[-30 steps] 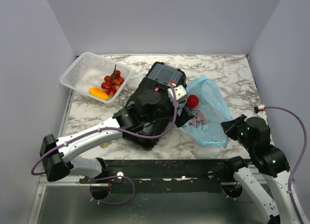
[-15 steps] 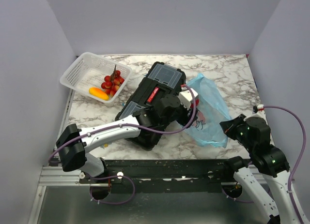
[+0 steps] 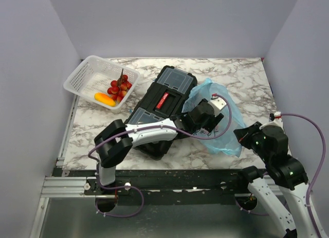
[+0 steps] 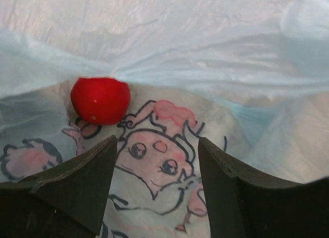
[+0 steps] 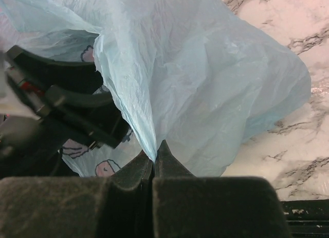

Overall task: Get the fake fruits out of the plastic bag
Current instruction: Take out the fake fruit from the plastic bag.

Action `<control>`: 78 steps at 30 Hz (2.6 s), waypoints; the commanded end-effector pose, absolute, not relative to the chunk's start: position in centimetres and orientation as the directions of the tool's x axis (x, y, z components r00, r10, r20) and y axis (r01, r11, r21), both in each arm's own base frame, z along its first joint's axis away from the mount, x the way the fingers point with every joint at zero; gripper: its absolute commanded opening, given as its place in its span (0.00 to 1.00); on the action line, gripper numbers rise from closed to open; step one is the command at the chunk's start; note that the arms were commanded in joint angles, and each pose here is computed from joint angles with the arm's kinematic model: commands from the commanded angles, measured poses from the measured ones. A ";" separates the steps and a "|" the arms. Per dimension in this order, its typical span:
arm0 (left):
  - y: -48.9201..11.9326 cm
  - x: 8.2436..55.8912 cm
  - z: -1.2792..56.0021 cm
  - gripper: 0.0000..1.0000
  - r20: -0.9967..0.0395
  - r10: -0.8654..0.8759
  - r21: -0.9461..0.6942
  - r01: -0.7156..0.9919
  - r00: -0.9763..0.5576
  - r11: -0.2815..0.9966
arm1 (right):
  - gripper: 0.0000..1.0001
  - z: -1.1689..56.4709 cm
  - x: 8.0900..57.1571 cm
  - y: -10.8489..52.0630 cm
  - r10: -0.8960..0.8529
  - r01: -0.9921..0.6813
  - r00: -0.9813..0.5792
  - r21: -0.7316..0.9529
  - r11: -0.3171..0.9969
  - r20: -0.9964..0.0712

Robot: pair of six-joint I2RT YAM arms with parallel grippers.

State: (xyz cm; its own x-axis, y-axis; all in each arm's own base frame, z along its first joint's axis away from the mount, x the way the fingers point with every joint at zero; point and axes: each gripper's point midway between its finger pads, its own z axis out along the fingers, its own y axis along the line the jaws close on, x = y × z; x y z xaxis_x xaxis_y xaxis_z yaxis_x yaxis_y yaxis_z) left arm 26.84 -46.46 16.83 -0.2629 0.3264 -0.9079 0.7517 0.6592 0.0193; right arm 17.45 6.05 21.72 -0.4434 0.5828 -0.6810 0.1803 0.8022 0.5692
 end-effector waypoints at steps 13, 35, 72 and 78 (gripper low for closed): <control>-50.3 29.1 17.3 0.65 -0.923 0.305 0.038 0.733 -0.234 0.679 | 0.01 23.1 13.5 4.7 0.571 0.207 -0.478 0.546 0.812 -0.667; -51.9 33.4 11.2 0.81 -0.882 0.363 0.135 0.578 -0.300 0.805 | 0.01 22.4 12.8 4.2 0.528 0.208 -0.503 0.497 0.842 -0.685; -51.1 29.1 16.4 0.18 -0.855 0.437 0.085 0.757 -0.278 0.648 | 0.01 22.1 14.3 4.3 0.531 0.212 -0.483 0.495 0.843 -0.696; -49.7 25.8 18.3 0.10 -0.834 0.434 -0.020 0.805 -0.341 0.593 | 0.01 21.6 14.9 4.7 0.535 0.210 -0.486 0.502 0.839 -0.691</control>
State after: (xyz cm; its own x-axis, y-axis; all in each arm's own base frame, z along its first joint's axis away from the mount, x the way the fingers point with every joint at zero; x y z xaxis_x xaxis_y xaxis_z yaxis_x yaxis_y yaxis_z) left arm 29.07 -50.56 16.38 -0.2976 0.4360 -0.8493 0.7465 0.6609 0.0777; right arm 14.04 4.29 21.47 -0.4943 0.5366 -0.6839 0.2262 0.8390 0.4948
